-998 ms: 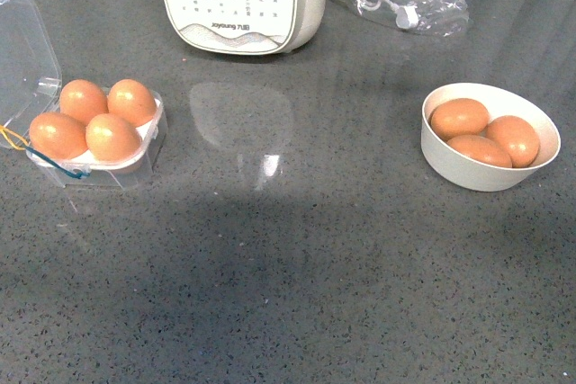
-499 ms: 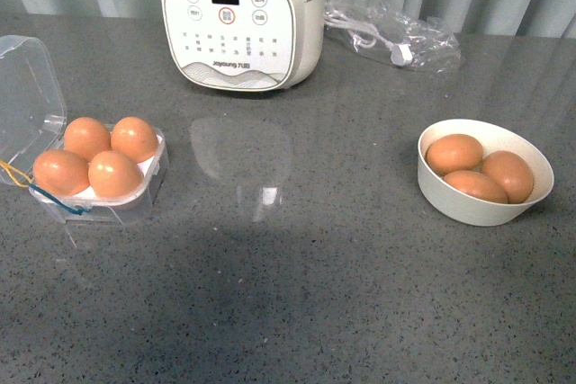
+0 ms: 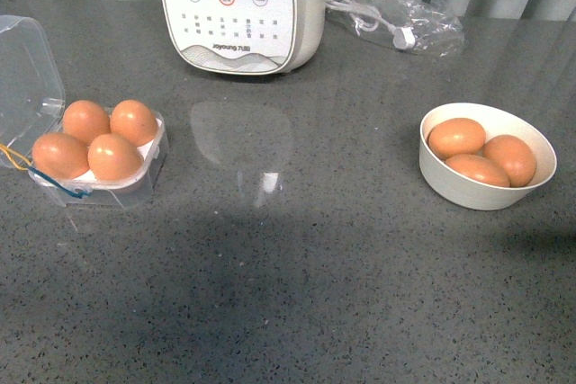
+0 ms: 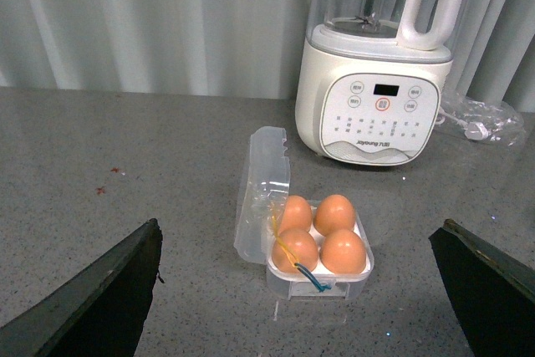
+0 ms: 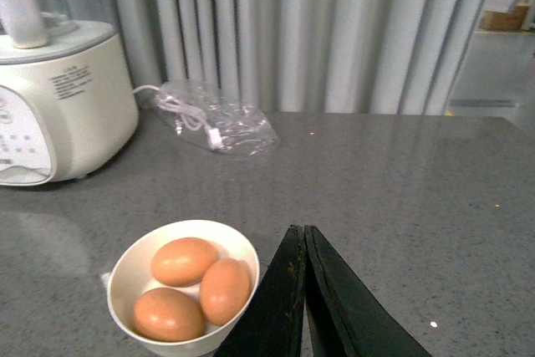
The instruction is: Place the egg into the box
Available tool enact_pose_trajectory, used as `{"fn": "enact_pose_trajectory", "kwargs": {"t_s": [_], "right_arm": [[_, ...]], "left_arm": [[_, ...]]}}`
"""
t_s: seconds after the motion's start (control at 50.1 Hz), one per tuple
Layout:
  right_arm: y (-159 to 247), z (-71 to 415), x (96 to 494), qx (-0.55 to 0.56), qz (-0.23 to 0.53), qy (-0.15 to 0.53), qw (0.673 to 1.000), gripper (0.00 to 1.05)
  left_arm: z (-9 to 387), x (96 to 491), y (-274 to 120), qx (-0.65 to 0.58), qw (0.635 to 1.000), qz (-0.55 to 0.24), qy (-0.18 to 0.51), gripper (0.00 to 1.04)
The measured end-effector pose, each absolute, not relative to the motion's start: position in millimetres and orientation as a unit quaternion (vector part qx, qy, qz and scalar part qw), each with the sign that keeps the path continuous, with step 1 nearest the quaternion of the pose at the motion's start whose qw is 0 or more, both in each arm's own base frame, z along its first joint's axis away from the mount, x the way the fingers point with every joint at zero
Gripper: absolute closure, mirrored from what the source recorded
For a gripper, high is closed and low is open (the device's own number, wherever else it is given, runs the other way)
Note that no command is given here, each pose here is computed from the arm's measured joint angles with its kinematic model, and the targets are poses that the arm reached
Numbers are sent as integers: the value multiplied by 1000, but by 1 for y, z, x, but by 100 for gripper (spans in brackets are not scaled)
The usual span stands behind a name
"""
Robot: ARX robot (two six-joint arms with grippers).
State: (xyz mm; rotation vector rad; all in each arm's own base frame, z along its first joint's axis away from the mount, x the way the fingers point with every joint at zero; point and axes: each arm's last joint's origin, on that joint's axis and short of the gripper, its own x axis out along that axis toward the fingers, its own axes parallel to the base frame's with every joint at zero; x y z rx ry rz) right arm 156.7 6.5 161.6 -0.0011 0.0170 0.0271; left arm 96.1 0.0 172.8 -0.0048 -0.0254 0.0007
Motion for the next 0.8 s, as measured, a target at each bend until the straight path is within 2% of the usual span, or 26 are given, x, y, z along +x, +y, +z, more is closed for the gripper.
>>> {"fn": "enact_pose_trajectory", "kwargs": {"t_s": [0.799], "right_arm": [[0, 168, 120, 0, 1, -3, 1000, 102]], "left_arm": [[173, 96, 0, -2, 1000, 0, -12, 7]]}}
